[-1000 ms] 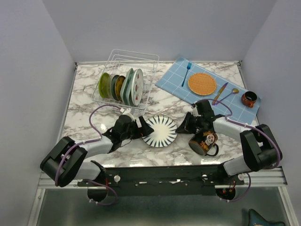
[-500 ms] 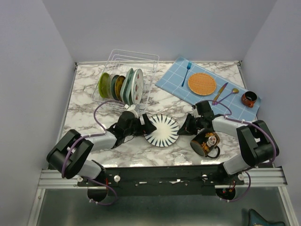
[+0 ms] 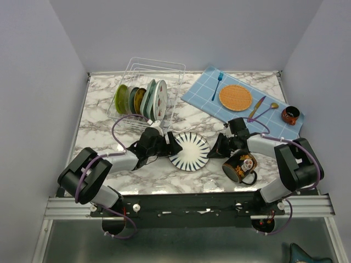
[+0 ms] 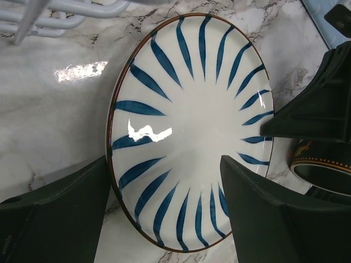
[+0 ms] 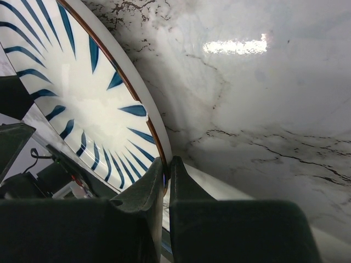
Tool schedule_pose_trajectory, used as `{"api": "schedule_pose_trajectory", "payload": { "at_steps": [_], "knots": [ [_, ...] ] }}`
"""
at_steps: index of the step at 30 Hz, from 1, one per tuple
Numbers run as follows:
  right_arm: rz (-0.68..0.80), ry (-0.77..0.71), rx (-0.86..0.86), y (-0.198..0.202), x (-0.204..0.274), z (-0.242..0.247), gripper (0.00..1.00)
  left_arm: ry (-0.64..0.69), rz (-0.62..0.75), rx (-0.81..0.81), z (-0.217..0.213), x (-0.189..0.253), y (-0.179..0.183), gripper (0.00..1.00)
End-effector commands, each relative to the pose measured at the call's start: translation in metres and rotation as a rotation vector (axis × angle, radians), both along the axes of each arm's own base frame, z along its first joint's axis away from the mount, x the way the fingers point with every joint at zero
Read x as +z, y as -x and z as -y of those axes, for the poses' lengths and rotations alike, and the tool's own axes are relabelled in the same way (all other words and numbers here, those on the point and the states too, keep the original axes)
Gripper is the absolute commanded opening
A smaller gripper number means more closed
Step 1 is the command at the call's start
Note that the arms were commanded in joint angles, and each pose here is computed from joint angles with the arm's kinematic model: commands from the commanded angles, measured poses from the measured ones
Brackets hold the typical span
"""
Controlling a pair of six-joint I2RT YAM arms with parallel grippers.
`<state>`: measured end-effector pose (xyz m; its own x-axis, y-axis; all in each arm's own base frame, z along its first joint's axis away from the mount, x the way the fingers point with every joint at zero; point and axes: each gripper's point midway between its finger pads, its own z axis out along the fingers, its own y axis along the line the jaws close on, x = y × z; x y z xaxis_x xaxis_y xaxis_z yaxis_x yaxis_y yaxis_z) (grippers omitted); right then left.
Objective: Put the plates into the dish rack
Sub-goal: Pick up the plate from the corner of the board.
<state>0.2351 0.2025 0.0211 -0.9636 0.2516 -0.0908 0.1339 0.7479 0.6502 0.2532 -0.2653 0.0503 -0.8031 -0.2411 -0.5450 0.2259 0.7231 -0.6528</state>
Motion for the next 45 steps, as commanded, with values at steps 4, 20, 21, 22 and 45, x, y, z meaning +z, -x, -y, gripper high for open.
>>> {"api": "schedule_pose_trajectory", "payload": {
  "at_steps": [4,20,21,22,45],
  "knots": [
    [0.013,-0.153,0.083,-0.004,0.016,-0.034,0.01,0.294,-0.008,-0.416,0.077,0.069,0.064,0.83],
    [-0.009,-0.144,0.079,-0.004,0.005,-0.034,0.01,0.412,0.033,-0.515,0.089,0.117,0.076,0.83],
    [0.015,-0.151,0.078,-0.009,0.007,-0.035,0.01,0.413,0.033,-0.514,0.089,0.117,0.076,0.83],
    [0.017,-0.150,0.077,-0.009,0.007,-0.035,0.01,0.414,0.033,-0.518,0.090,0.117,0.076,0.83],
    [0.125,-0.111,0.046,-0.021,0.040,-0.029,0.01,0.419,-0.013,-0.564,0.099,0.099,0.092,0.78]
  ]
}}
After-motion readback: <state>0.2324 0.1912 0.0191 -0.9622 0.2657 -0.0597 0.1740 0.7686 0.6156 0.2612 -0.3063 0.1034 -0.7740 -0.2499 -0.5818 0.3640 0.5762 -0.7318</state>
